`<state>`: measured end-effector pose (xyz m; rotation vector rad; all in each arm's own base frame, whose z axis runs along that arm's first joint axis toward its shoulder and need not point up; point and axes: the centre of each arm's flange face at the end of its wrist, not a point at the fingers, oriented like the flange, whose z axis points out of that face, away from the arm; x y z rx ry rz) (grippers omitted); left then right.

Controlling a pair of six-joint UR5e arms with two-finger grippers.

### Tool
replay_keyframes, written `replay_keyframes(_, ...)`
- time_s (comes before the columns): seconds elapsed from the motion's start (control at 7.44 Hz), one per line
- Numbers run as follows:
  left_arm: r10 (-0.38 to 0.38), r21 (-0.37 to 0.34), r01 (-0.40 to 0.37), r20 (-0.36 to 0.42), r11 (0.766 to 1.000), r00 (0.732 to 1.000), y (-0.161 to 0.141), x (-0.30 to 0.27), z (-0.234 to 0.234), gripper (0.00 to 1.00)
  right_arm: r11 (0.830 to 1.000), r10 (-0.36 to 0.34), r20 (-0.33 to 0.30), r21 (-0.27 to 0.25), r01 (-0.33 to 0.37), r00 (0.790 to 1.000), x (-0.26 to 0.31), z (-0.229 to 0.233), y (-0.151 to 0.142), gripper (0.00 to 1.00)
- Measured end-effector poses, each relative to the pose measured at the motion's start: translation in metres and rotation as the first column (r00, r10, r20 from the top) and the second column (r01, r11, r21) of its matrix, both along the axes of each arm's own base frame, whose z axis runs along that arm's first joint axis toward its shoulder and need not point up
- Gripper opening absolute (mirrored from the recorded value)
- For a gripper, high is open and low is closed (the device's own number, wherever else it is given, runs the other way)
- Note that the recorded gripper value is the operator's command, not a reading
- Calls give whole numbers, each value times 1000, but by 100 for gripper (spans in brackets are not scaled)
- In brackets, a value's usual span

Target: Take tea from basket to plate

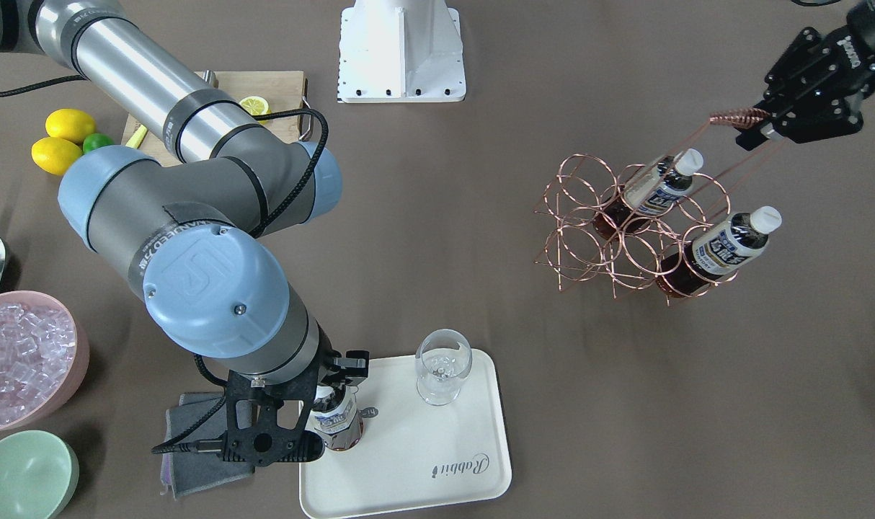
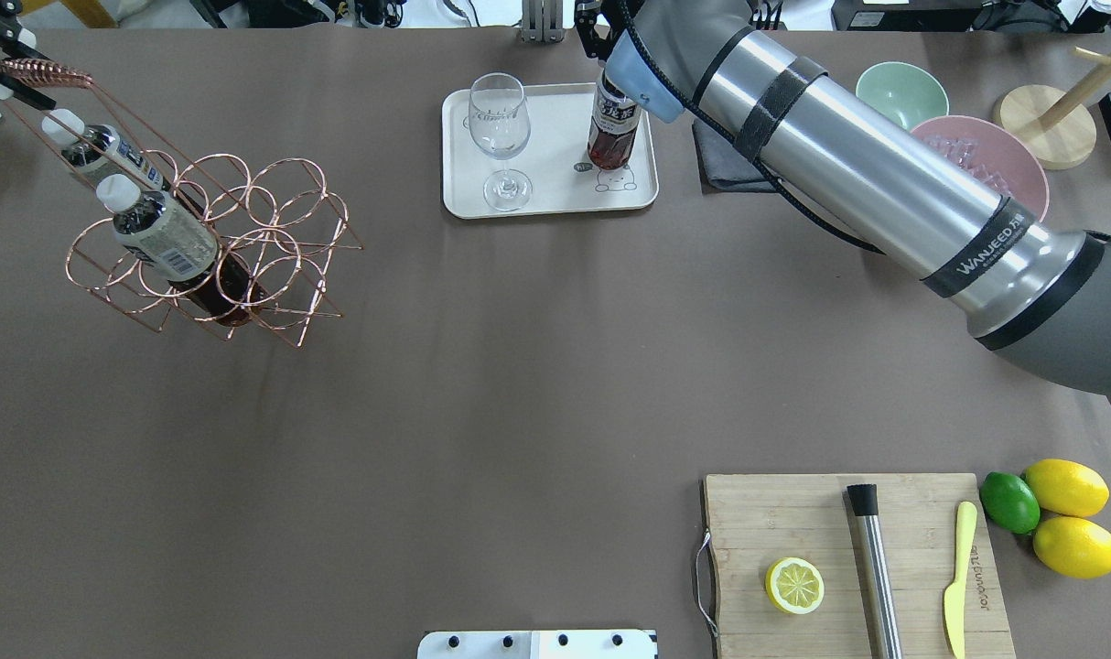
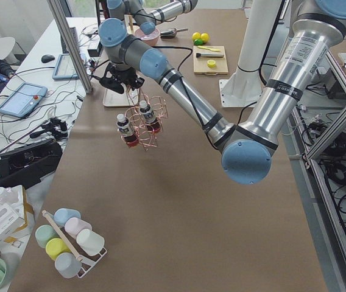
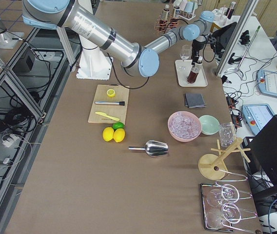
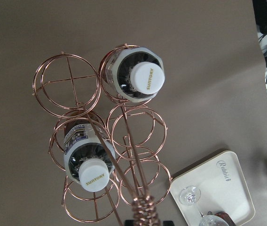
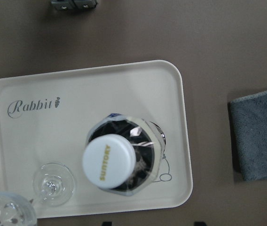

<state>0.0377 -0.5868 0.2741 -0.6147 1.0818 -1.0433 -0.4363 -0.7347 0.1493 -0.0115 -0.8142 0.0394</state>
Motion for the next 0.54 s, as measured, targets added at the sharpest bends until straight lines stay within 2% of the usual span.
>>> replay_keyframes(0.13,13,32,-14,15,999,1000,-20,-10,12,0,1000,-3,0,3,3,1000,0,0,0,66)
replay_keyframes(0.27,17,34,-18,23,999,1000,-42,-17,22,0,1000,-6,1,7,6,1000,0,0,0,66)
replay_keyframes(0.54,7,-34,-6,29,999,1000,-92,-31,50,0,1000,-16,13,22,16,1000,2,-7,4,68)
